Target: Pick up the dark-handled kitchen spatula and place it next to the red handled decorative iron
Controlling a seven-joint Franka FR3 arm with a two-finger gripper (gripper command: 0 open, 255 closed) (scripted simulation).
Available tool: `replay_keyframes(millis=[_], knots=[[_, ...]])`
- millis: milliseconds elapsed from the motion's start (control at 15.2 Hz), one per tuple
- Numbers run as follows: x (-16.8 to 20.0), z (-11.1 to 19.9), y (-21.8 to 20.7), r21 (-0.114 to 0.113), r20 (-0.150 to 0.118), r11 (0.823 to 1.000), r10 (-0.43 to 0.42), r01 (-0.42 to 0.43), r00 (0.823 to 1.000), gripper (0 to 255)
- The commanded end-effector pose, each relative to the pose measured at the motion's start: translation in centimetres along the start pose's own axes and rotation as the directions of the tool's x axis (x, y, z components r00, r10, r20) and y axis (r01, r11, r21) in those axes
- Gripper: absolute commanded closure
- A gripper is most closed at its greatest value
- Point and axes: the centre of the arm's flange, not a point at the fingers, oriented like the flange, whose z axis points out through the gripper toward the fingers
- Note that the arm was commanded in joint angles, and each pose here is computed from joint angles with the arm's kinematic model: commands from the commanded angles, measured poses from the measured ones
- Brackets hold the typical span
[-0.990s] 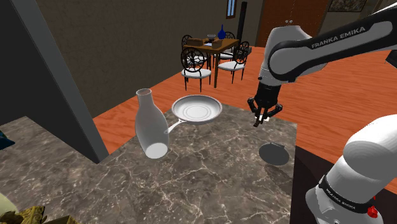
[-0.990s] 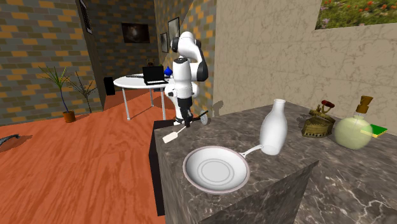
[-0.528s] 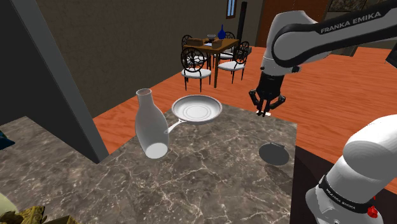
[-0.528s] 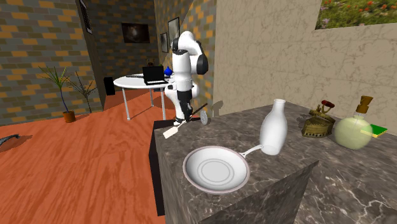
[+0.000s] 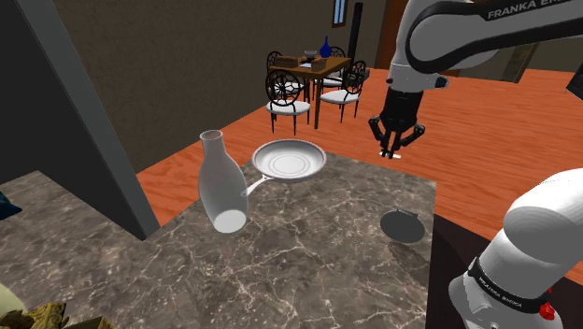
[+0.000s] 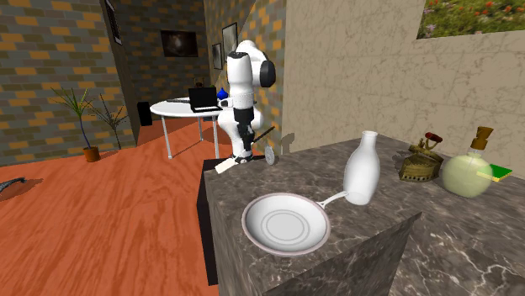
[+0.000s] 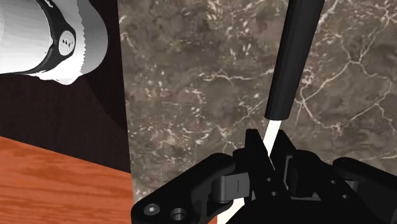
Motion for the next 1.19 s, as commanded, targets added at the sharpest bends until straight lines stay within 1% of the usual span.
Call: replay_keyframes(millis=[0,1122], knots=[[-0.1,-1.1,0.1,0.0,0.0,1.0,0.0,0.0,1.0,255],[-0.6,-10.1,0.1,0.0,0.0,1.0,0.0,0.0,1.0,255]])
